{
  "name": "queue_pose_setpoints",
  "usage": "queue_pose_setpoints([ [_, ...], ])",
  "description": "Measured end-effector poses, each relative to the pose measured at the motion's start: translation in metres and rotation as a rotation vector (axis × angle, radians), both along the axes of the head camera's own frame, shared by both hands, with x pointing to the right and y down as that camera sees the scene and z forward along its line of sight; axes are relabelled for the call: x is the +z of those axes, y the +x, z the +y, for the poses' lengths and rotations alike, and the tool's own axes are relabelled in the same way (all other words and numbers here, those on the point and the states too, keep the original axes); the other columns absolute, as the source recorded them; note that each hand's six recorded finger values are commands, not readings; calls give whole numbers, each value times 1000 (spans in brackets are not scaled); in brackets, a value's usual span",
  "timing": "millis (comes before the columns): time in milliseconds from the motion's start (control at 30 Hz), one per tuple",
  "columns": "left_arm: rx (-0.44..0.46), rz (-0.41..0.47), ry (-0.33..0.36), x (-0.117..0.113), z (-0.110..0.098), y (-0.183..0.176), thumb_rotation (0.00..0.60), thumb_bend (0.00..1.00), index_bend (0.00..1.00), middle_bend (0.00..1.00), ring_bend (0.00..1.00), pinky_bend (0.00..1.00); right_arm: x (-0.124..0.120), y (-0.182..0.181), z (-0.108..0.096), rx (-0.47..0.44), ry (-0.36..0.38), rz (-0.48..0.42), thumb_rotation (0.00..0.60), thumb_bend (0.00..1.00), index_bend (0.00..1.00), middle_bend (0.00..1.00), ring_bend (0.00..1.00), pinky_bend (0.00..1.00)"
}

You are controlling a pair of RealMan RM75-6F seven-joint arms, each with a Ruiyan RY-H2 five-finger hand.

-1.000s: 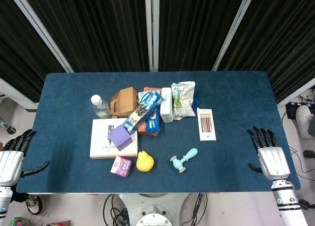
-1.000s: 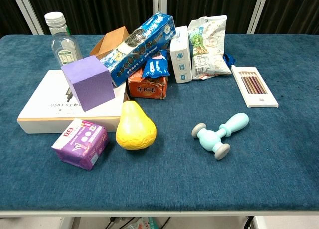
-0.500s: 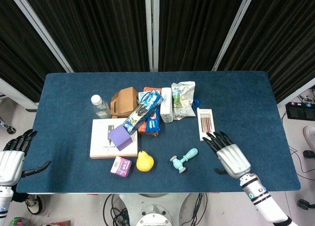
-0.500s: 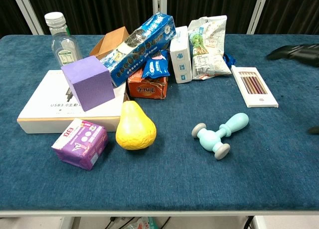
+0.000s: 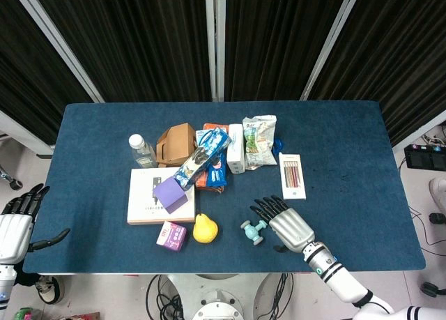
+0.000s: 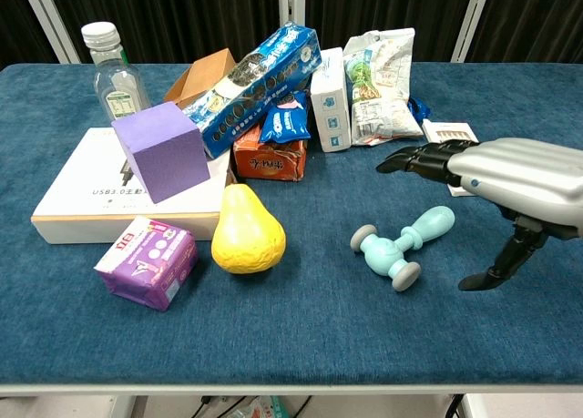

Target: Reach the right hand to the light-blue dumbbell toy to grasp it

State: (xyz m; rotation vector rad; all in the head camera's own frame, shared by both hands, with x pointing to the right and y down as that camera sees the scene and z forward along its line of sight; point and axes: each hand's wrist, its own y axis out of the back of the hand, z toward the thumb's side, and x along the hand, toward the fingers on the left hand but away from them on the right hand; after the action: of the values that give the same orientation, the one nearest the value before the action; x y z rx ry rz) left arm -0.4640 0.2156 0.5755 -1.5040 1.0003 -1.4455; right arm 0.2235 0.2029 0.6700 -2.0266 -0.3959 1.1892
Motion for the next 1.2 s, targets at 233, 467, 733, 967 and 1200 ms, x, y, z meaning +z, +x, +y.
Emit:
queue_pose_setpoints([
  [233, 0, 0, 0, 0, 0, -2, 152, 105, 84, 65, 139, 236, 9, -17, 0, -15, -14, -19, 600, 0, 0, 11, 0, 0],
  [467, 3, 3, 9, -3, 1, -4, 157, 105, 84, 65, 139, 236, 16, -30, 0, -34, -17, -27, 600, 0, 0, 56, 0, 0],
  [733, -11, 3, 7, -1, 2, -8, 156, 105, 84, 65, 139, 236, 26, -36, 1, -43, -28, -14, 600, 0, 48, 100, 0, 0],
  [967, -14, 1, 11, -1, 3, -11, 154, 104, 84, 66, 139, 236, 30, -39, 2, -44, -32, -10, 600, 0, 145, 144, 0, 0],
  [1200, -19, 0, 10, -2, 5, -13, 156, 105, 84, 65, 139, 236, 30, -40, 2, -40, -25, -10, 600, 0, 232, 194, 0, 0],
])
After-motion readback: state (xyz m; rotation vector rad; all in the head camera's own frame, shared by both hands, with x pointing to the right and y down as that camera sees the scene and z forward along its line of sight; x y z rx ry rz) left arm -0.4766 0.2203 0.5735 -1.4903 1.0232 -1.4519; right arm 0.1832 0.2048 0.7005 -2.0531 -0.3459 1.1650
